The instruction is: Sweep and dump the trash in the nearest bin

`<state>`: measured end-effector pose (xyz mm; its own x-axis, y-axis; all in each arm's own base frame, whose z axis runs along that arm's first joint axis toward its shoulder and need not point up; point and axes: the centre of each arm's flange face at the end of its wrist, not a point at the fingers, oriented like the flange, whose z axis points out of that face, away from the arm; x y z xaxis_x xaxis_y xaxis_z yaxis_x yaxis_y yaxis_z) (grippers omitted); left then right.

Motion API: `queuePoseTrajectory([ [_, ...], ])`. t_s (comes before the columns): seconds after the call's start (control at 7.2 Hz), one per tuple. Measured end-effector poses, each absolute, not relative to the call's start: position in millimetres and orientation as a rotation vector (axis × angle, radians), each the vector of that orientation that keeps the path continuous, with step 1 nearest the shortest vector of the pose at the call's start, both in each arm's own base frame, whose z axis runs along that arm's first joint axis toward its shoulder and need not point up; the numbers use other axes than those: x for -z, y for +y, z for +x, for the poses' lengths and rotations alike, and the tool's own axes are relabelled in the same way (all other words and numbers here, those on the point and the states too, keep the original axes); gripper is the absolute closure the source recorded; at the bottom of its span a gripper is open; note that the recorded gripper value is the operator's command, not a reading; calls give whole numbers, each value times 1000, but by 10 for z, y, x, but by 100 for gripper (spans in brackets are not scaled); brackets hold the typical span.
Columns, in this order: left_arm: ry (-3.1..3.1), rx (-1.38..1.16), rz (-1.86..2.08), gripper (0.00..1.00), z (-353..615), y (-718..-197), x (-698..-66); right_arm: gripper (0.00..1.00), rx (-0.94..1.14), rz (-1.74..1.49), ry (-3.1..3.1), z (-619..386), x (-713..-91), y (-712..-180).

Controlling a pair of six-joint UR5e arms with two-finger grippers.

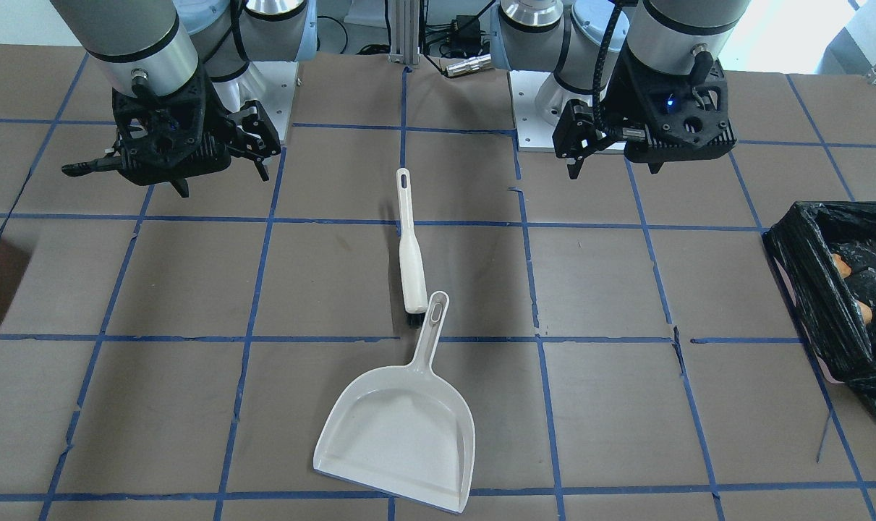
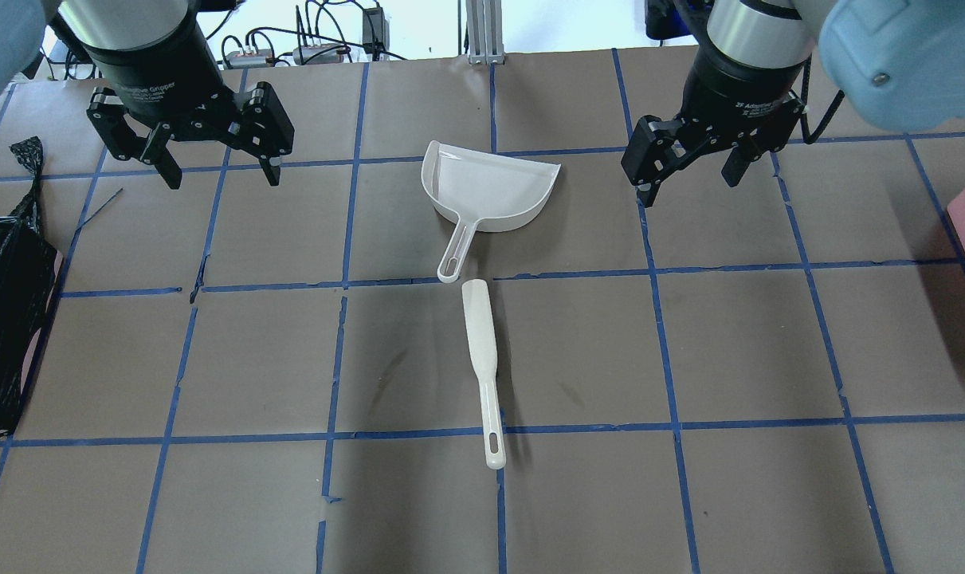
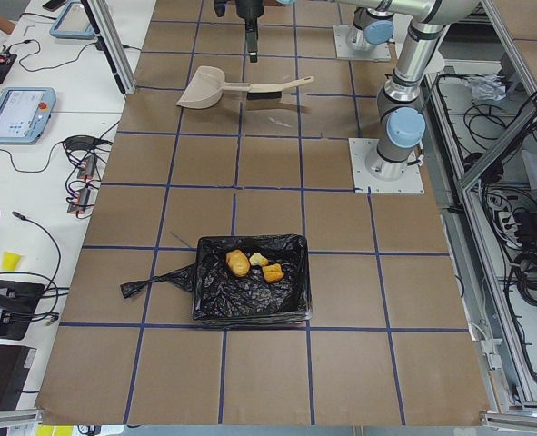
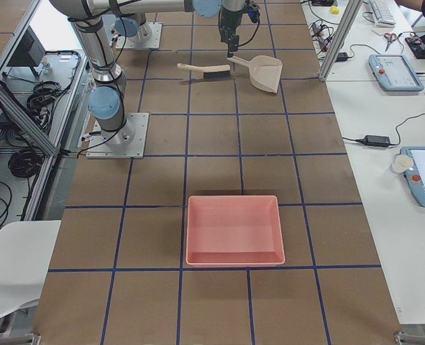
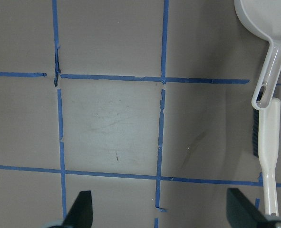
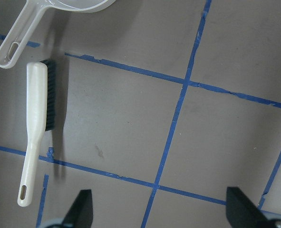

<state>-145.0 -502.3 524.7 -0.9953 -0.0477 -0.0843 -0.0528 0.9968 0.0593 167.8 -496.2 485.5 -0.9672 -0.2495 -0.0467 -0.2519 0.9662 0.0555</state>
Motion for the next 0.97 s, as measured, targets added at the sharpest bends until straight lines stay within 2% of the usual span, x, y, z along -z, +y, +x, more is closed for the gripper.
queuePoseTrajectory([
  [0.97, 3058, -94, -77, 0, -1452, -5023, -5246, 0, -90, -394, 3075, 1635, -4861, -4986],
])
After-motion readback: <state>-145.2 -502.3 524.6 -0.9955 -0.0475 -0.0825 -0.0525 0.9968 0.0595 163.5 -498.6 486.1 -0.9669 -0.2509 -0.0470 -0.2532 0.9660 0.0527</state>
